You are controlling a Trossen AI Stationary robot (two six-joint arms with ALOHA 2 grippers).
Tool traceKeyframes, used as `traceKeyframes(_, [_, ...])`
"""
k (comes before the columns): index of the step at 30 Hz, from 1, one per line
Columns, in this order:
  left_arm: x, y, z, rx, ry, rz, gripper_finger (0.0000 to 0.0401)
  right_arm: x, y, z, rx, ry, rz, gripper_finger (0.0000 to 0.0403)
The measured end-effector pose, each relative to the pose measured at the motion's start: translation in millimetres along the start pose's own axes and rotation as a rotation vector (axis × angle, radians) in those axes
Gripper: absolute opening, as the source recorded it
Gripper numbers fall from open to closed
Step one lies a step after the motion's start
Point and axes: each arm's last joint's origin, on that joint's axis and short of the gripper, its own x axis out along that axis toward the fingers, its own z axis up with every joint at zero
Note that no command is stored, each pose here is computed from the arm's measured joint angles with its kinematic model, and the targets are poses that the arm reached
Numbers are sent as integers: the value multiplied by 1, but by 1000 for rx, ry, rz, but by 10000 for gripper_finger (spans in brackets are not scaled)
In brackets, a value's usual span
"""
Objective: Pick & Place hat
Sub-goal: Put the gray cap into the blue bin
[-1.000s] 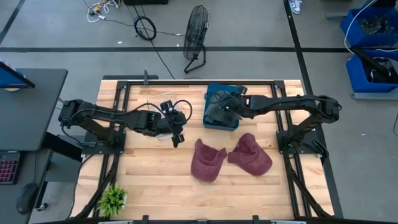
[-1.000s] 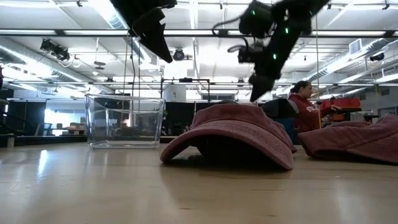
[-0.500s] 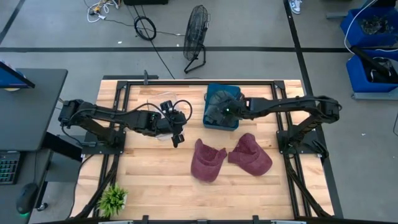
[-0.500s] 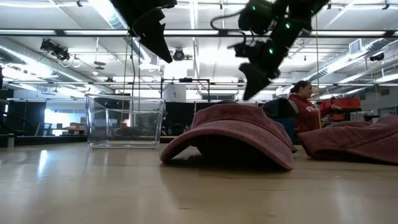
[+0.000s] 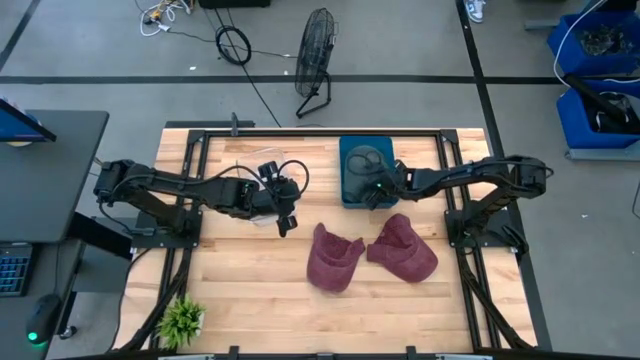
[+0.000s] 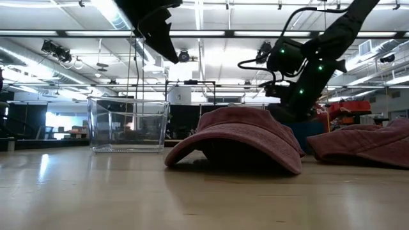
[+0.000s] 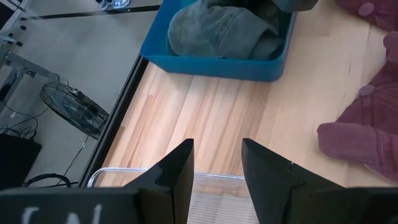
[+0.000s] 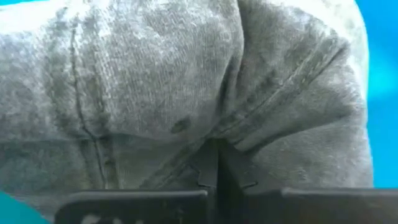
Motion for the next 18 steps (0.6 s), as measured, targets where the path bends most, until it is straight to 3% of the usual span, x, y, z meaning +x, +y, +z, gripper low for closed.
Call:
traceKeyframes(6, [0,0,0,-3,-4,0,138,2,-2,5,-13,-38,-3,3])
traceKeyframes(11, [0,0,0,-3,-4,0,138,1,-7,25,24,-130,0,2])
traceKeyframes(18, [0,-1,0,-1,-3,-10,138,9,-20,16,61,-1,-24,2])
